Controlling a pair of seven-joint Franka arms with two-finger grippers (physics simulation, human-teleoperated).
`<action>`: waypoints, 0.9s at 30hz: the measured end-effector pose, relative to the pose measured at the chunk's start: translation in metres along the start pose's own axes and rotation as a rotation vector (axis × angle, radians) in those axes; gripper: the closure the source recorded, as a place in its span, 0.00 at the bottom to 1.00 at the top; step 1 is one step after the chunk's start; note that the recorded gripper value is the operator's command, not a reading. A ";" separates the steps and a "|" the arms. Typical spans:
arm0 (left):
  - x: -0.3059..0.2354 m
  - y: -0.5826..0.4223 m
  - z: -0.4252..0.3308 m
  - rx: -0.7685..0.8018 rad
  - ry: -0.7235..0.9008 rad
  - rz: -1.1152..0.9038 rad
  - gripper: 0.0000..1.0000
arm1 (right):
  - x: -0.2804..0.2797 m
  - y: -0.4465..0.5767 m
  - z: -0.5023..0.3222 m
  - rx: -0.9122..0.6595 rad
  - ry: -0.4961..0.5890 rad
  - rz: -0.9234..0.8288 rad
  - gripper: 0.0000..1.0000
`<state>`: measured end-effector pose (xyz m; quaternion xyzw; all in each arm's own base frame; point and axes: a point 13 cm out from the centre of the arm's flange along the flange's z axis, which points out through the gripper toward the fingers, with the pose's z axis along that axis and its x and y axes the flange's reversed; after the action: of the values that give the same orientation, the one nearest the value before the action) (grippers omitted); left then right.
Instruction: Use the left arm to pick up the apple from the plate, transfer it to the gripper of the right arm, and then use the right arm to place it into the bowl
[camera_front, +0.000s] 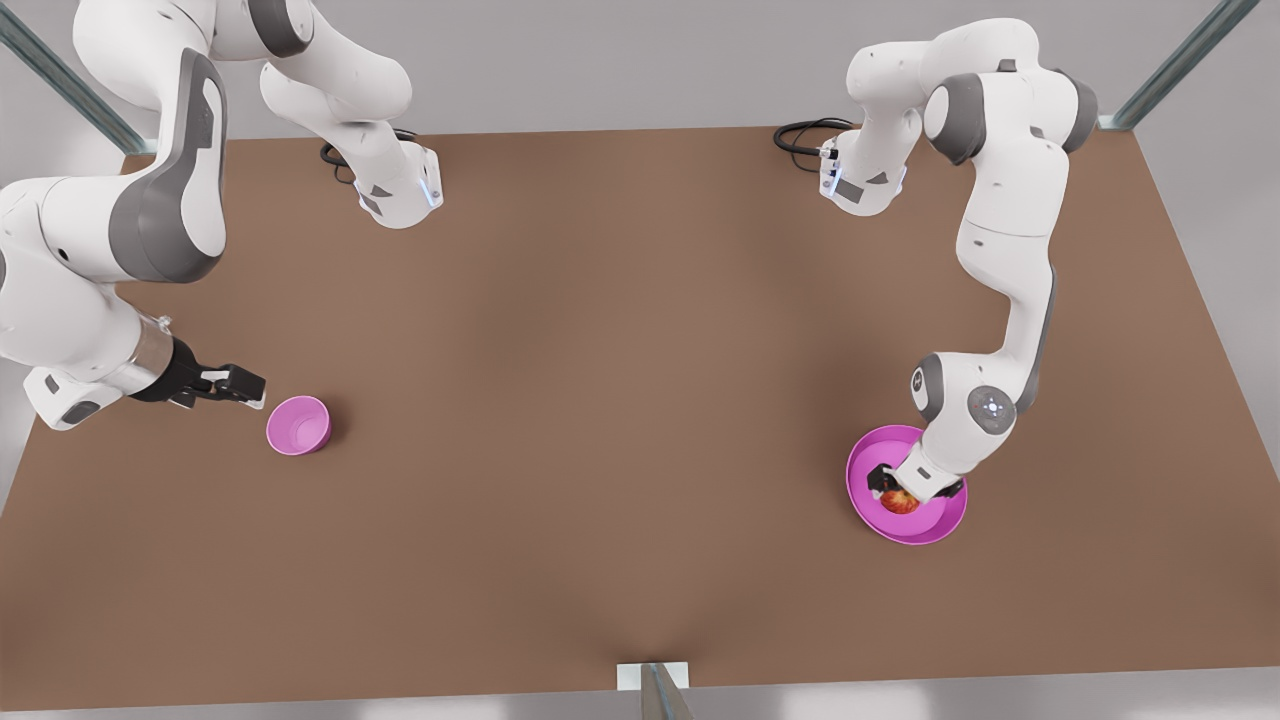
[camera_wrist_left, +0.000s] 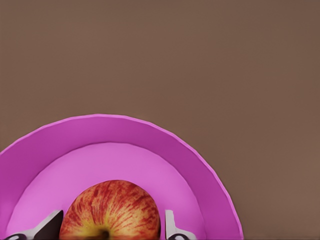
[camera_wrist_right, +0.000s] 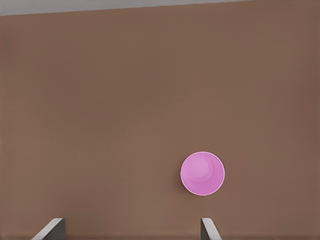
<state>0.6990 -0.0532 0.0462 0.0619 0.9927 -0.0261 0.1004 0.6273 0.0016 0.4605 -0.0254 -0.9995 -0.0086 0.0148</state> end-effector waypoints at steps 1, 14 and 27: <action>0.001 0.000 0.001 0.000 0.000 0.001 0.03 | 0.000 0.000 0.000 0.000 0.000 0.000 0.00; 0.004 -0.002 0.002 -0.002 0.000 0.016 0.23 | 0.000 -0.001 0.000 0.000 0.000 -0.002 0.00; -0.079 -0.223 -0.161 0.580 -0.153 -0.017 0.24 | 0.000 -0.002 0.001 -0.001 0.001 -0.005 0.00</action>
<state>0.7152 -0.2730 0.2283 0.0773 0.9338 -0.3140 0.1531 0.6276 0.0001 0.4594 -0.0230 -0.9996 -0.0093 0.0154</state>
